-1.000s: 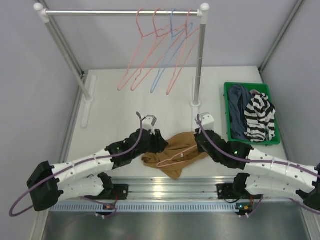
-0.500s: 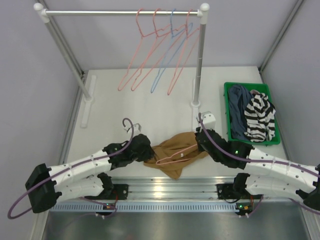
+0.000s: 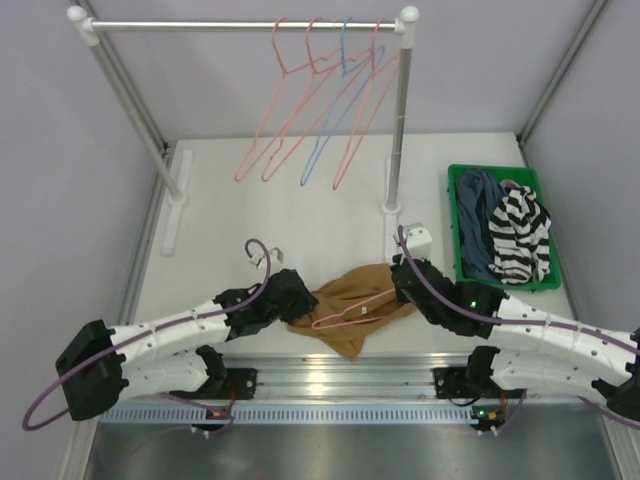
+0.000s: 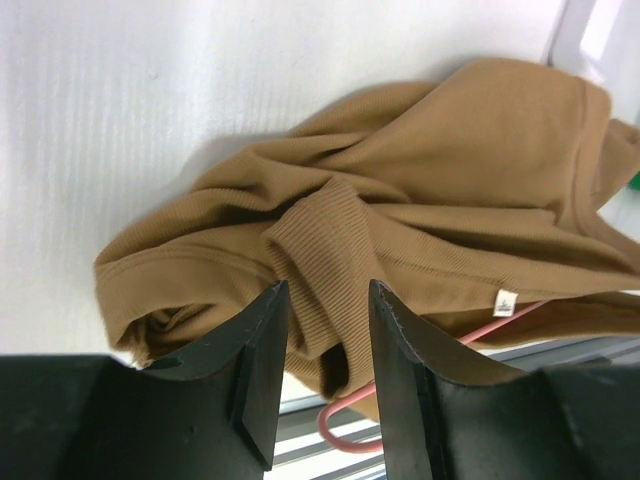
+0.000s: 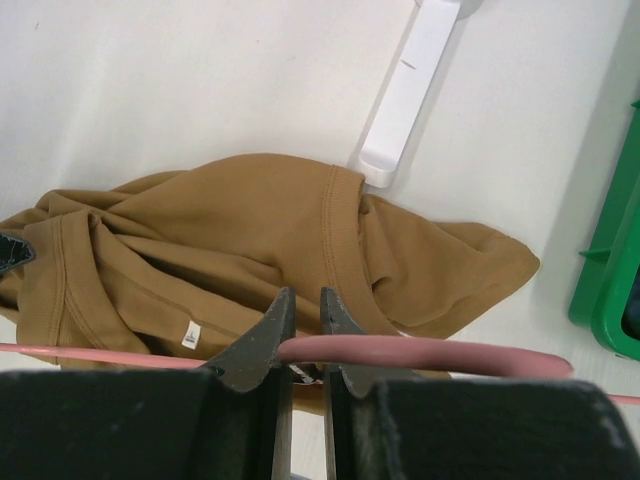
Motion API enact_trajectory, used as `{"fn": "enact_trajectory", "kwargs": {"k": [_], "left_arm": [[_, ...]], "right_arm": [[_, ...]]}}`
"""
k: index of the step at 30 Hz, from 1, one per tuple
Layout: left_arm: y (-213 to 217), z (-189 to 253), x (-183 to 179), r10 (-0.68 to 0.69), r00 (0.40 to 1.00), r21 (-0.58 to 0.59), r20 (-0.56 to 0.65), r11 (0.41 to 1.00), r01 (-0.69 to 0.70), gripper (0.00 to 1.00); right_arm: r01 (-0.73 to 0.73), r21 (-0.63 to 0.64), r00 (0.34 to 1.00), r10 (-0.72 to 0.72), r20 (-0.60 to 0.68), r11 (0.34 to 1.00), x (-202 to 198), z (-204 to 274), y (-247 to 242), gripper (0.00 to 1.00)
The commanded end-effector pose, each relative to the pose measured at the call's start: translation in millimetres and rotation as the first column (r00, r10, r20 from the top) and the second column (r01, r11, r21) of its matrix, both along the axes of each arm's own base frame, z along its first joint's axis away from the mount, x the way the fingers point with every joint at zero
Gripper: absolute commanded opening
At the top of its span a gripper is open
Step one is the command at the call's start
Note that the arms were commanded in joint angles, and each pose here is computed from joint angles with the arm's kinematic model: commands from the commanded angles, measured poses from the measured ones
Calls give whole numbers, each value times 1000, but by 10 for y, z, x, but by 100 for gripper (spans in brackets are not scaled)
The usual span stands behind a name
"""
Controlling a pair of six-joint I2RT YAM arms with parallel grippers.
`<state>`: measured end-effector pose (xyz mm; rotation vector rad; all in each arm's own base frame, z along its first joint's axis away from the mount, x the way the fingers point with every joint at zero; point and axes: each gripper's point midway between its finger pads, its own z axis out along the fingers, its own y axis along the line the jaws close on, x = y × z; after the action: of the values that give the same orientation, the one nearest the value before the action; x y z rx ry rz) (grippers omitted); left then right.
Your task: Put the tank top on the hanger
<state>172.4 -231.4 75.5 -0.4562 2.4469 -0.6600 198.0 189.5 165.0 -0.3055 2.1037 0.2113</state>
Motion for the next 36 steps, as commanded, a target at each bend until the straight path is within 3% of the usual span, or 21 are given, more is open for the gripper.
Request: {"fn": "enact_trajectory", "kwargs": {"k": [1, 10, 14, 18, 22, 28, 36], "left_arm": [[-154, 110, 173, 53, 997, -103, 63, 994, -47, 43], [-228, -72, 169, 42, 998, -109, 39, 993, -37, 38], [-191, -12, 191, 54, 996, -119, 68, 992, -46, 29], [-129, -6, 178, 57, 995, -109, 79, 993, -48, 9], [-98, -61, 118, 41, 997, -111, 70, 993, -33, 0], [-41, -101, 6, 3, 997, -134, 74, 991, 7, 0], [-14, 186, -60, -53, 980, -220, 193, 971, 96, 0]], "right_arm": [[16, 53, 999, -19, 44, 998, 45, 267, 65, 0], [44, 37, 998, -46, 43, 998, 57, 290, 13, 0], [87, 33, 995, -89, 39, 996, 62, 294, -61, 0], [140, 21, 989, -141, 40, 990, 78, 282, -138, 0], [193, 7, 980, -193, 42, 981, 105, 289, -199, 0], [262, -21, 964, -261, 46, 965, 131, 282, -288, 0], [278, -20, 960, -277, 47, 960, 143, 251, -287, 0]]}}
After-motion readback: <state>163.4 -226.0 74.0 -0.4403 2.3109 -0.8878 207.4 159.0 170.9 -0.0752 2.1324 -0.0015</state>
